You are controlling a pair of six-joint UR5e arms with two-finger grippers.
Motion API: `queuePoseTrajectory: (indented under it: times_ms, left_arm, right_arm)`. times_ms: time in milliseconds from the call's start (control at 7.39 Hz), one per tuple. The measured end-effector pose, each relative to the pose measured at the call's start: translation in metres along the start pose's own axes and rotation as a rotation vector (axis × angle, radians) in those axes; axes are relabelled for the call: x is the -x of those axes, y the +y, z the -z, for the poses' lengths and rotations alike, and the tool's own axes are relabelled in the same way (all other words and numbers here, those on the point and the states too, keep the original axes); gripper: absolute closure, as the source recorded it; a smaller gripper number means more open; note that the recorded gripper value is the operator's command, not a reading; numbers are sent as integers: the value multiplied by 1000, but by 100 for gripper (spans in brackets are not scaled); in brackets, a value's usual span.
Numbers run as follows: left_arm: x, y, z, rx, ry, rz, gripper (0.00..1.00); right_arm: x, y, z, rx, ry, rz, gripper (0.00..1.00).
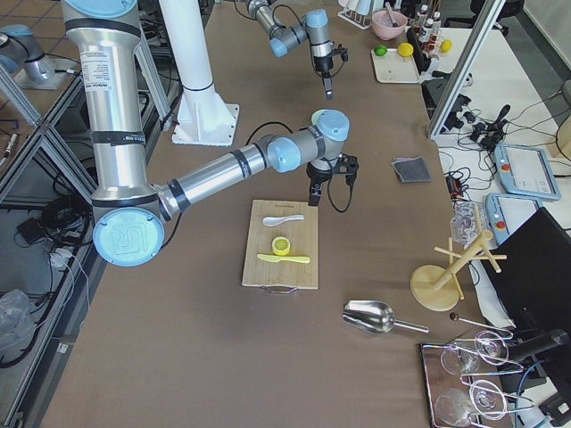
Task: Place spoon in bowl
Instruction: 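Withdraw the left arm while the right gripper descends toward the white spoon, then close the right gripper on the white spoon's handle on the cutting board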
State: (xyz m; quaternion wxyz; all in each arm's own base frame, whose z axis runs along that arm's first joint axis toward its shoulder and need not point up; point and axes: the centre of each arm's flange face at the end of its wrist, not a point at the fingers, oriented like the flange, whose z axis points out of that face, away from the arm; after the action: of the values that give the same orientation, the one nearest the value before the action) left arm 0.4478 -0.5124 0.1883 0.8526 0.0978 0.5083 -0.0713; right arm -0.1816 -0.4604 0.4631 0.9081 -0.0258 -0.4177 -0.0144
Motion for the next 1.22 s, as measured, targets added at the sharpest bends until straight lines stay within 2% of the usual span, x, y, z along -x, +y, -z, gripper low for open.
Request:
queuePoseTrajectory:
  times_ms: [135, 406, 677, 947, 1083, 1218]
  left_arm:
    - [16, -7, 27, 9, -39, -67, 2]
    - [68, -10, 61, -46, -122, -181, 2]
    - [91, -12, 68, -101, -161, -216, 2]
    - [97, -14, 63, -108, -178, -218, 2]
    - [98, -13, 62, -107, -180, -219, 2]
    - [98, -13, 61, -105, -181, -220, 2]
  right_arm:
    - [3, 11, -17, -8, 8, 52, 0]
    - [17, 26, -46, -6, 44, 121, 0]
    - [25, 32, -69, 13, 78, 150, 0]
    - [21, 28, -92, 43, 98, 147, 3]
    - [18, 24, -102, 48, 100, 147, 6]
    - [13, 20, -111, 47, 97, 150, 14]
